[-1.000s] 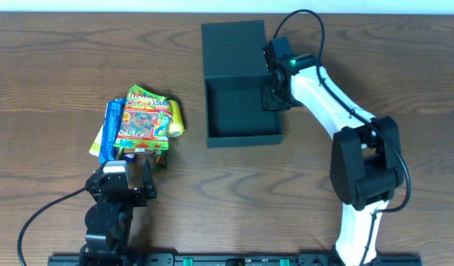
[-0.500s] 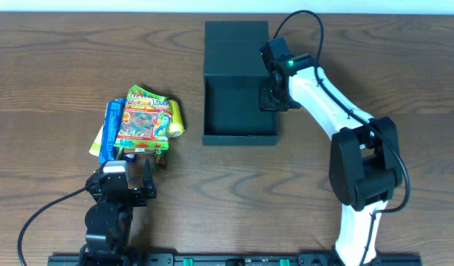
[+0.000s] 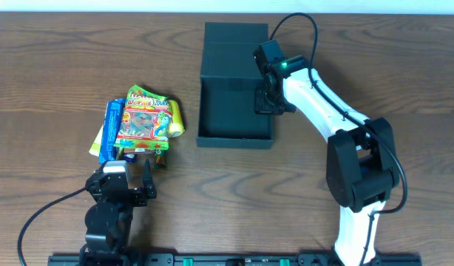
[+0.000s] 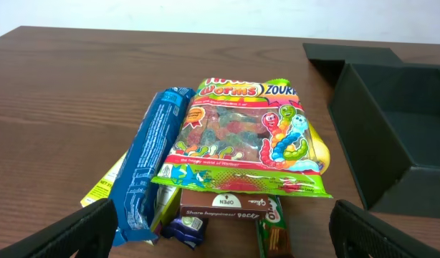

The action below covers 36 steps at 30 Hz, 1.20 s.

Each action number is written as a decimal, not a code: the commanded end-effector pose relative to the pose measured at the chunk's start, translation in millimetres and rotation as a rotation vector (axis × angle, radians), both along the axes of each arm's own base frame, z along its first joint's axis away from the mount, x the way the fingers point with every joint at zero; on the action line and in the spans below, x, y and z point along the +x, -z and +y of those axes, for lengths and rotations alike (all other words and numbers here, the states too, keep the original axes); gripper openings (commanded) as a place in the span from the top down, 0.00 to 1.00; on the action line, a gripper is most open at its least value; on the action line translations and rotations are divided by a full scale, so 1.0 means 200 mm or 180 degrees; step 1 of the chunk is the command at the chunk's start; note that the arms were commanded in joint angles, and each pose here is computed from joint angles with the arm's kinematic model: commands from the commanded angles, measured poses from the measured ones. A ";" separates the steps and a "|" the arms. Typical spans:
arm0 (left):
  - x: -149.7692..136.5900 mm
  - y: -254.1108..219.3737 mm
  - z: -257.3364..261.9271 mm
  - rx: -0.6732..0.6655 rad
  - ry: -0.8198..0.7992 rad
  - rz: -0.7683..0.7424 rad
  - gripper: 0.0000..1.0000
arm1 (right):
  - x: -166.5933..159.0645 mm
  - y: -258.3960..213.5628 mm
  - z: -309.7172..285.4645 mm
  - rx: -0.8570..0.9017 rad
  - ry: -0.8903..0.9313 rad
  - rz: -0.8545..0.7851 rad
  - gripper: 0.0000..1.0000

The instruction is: Pack container

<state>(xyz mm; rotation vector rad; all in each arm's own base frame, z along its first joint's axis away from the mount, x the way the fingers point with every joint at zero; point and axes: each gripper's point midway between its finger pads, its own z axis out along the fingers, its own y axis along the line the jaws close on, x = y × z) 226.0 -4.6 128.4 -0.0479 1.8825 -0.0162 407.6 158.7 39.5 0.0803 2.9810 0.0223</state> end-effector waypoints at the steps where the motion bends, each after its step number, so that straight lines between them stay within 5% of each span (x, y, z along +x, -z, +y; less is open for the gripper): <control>1: -0.01 0.06 0.02 -0.0012 -0.0087 0.0100 0.04 | -0.06 0.05 0.02 0.0041 0.0003 0.0152 0.99; 2: -0.01 0.06 0.02 -0.0012 -0.0087 0.0100 0.05 | -0.06 0.05 0.03 0.0041 0.0002 0.0151 0.87; 4: -0.01 0.06 0.02 -0.0012 -0.0087 0.0100 0.05 | -0.05 0.04 0.03 0.0040 -0.0052 0.0138 0.07; 5: -0.01 0.06 0.02 -0.0012 -0.0087 0.0100 0.04 | -0.04 0.04 0.03 0.0036 -0.0110 0.0123 0.01; 14: -0.01 0.06 0.02 -0.0012 -0.0087 0.0100 0.05 | 0.20 -0.60 0.06 0.0243 -0.0607 -0.0870 0.01; 19: -0.01 0.06 0.02 -0.0012 -0.0087 0.0100 0.05 | 0.17 -0.73 0.04 0.0141 -0.1020 -0.1016 0.01; 31: -0.01 0.06 0.02 -0.0012 -0.0087 0.0100 0.05 | -0.13 -0.95 -0.03 0.0110 -0.1179 -0.0977 0.01; 36: -0.01 0.06 0.02 -0.0012 -0.0085 0.0100 0.05 | -0.33 -0.78 -0.09 0.0140 -0.1212 -0.0917 0.01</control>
